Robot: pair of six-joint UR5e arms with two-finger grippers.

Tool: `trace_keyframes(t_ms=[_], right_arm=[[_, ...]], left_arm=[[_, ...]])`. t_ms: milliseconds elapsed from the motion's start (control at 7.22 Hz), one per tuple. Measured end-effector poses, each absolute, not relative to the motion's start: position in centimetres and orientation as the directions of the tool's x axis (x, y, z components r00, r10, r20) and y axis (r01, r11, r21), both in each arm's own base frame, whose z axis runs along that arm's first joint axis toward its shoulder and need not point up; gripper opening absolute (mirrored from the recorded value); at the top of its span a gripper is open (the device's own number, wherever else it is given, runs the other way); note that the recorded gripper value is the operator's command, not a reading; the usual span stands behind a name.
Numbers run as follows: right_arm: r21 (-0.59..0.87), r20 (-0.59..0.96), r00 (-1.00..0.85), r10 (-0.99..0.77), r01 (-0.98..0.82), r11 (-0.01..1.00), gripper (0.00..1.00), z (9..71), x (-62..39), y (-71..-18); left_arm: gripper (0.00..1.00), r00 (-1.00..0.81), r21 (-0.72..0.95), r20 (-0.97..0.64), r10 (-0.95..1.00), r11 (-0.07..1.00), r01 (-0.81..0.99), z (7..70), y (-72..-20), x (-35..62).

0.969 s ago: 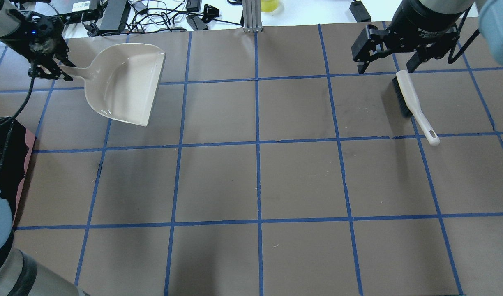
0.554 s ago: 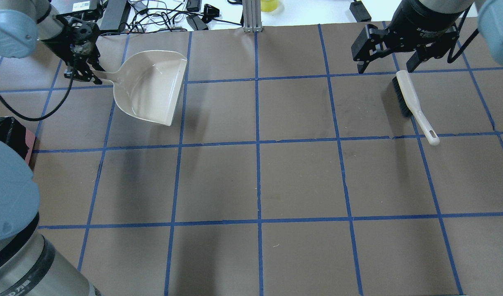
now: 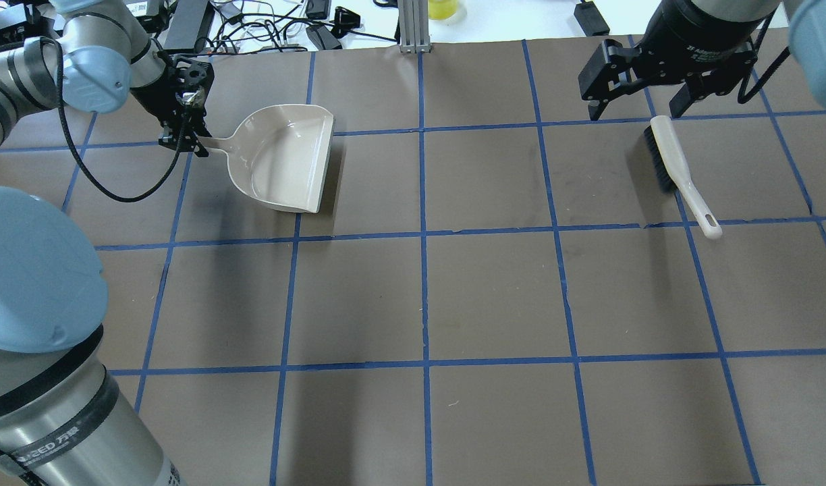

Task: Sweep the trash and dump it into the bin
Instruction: 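Bring the empty dustpan back and set it on the table with the left gripper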

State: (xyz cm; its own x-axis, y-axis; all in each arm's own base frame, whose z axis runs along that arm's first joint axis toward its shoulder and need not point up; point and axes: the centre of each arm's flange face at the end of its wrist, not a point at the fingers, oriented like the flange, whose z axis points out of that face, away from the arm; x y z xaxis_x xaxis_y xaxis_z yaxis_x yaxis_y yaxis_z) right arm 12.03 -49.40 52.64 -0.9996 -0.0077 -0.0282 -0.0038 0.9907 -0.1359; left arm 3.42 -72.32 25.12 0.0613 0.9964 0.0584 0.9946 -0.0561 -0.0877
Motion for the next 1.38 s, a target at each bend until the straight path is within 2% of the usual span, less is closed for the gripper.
trace_keyframes(t_ms=[554,831,969,1108,1246,1385], right_arm=[[-0.136,-0.031,-0.999,-0.009,-0.004,0.991,1.0,52.6,12.1,-49.4],[-0.136,-0.031,-0.999,-0.009,-0.005,0.991,1.0,52.6,12.1,-49.4],[-0.136,-0.031,-0.999,-0.009,-0.005,0.991,1.0,52.6,12.1,-49.4],[-0.136,-0.031,-0.999,-0.009,-0.005,0.991,1.0,52.6,12.1,-49.4],[-0.136,-0.032,-0.999,-0.009,-0.005,0.991,1.0,52.6,12.1,-49.4],[-0.136,-0.032,-0.999,-0.009,-0.005,0.991,1.0,52.6,12.1,-49.4]], left_arm=[[0.0,0.046,-0.086,0.076,0.996,-0.039,0.995,24.2,-72.2,2.3],[0.03,0.038,-0.086,0.084,0.996,-0.031,0.996,23.8,-72.2,1.9],[0.25,0.036,-0.086,0.087,0.996,-0.028,0.996,23.6,-72.1,1.6],[0.39,0.036,-0.086,0.089,0.995,-0.028,0.996,23.5,-72.1,1.3],[0.66,0.037,-0.086,0.092,0.995,-0.029,0.996,23.4,-72.1,1.2],[0.73,0.037,-0.077,0.097,0.995,-0.03,0.997,23.3,-72.0,1.2]])
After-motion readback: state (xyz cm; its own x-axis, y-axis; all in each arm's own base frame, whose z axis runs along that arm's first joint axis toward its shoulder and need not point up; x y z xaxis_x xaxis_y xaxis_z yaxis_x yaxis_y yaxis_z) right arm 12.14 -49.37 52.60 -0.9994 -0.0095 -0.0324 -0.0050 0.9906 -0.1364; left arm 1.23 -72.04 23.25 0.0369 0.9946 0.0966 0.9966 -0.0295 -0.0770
